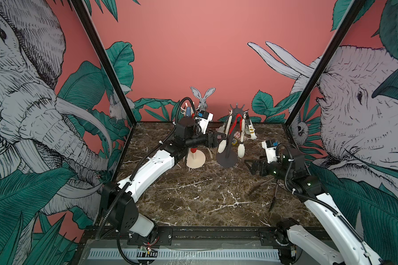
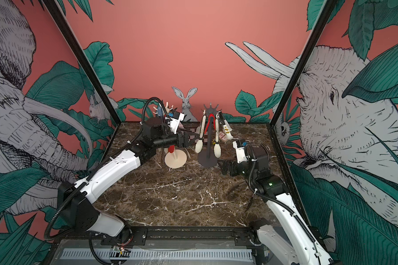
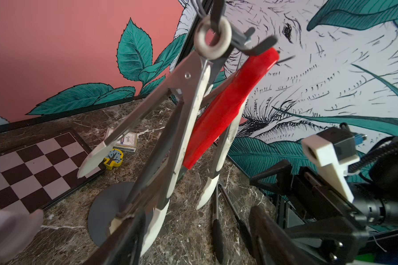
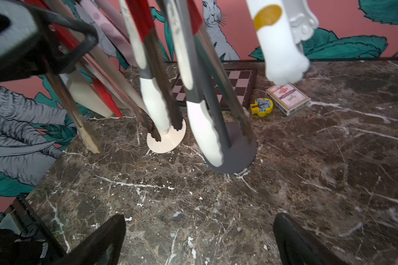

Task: Hang food tongs on kitchen utensil racks
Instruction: Hang the food tongs on the rack, then pick up the food tongs from the center of the board.

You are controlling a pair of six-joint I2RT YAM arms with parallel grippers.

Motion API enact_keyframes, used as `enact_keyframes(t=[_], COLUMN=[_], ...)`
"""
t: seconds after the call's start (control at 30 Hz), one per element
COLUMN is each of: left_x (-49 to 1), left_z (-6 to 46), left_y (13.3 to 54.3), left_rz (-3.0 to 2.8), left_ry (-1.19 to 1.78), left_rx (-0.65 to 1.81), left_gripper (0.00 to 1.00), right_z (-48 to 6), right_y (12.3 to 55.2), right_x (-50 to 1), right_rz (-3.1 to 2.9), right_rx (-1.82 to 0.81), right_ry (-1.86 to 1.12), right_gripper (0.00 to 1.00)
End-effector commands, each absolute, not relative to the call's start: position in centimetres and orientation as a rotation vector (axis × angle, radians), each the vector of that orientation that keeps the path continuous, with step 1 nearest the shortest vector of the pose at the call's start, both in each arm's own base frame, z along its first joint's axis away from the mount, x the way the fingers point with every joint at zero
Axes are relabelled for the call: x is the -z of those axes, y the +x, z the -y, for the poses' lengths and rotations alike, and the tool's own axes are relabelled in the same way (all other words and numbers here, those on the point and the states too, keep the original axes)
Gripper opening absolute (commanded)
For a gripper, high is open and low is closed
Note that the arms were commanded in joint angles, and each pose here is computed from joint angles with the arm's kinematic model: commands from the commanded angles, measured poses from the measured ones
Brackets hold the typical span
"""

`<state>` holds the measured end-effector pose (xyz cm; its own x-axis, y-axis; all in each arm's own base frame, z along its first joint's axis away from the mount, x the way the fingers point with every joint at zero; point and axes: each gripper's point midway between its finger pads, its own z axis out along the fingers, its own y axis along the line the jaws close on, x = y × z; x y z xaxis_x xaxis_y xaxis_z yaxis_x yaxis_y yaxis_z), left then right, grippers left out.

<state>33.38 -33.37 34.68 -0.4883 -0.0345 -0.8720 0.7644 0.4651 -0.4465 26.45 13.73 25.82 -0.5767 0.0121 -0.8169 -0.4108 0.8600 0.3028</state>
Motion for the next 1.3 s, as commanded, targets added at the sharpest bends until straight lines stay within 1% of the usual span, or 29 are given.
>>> enact_keyframes(t=[0.0, 0.13, 0.17, 0.2, 0.4, 0.57, 0.7, 1.03, 1.27], left_x=[-39.0, -40.6, -40.9, -41.2, -43.4, -44.4, -44.9, -46.3, -47.0], left_z=[32.0, 31.3, 31.1, 31.0, 29.8, 28.7, 28.0, 26.5, 25.7], left_y=[32.1, 31.3, 31.0, 30.8, 28.7, 27.1, 25.9, 23.7, 22.7], left_rz=[-1.692, -1.626, -1.611, -1.598, -1.491, -1.437, -1.420, -1.348, -1.323], left_ry=[0.615, 0.615, 0.616, 0.619, 0.654, 0.671, 0.693, 0.714, 0.705], left_rx=[1.098, 1.094, 1.093, 1.090, 1.075, 1.056, 1.041, 1.018, 1.008], left_gripper=[0.79, 0.89, 0.98, 0.99, 0.99, 0.99, 0.99, 0.99, 0.99], right_z=[-11.9, -10.5, -10.1, -9.8, -7.1, -5.4, -4.1, -2.4, -2.0], right_y=[26.5, 26.1, 26.0, 25.8, 24.2, 22.7, 21.9, 22.3, 23.3], right_x=[-24.4, -22.3, -21.7, -21.1, -17.0, -13.6, -11.4, -8.6, -6.8], right_rz=[-2.187, -2.277, -2.304, -2.329, -2.491, -2.610, -2.668, -2.682, -2.709], right_rx=[-0.513, -0.471, -0.457, -0.445, -0.336, -0.292, -0.230, -0.161, -0.140], right_ry=[-0.139, -0.004, 0.036, 0.058, 0.281, 0.489, 0.620, 0.779, 0.818], right_gripper=[0.99, 0.99, 0.99, 0.98, 0.89, 0.79, 0.74, 0.63, 0.60])
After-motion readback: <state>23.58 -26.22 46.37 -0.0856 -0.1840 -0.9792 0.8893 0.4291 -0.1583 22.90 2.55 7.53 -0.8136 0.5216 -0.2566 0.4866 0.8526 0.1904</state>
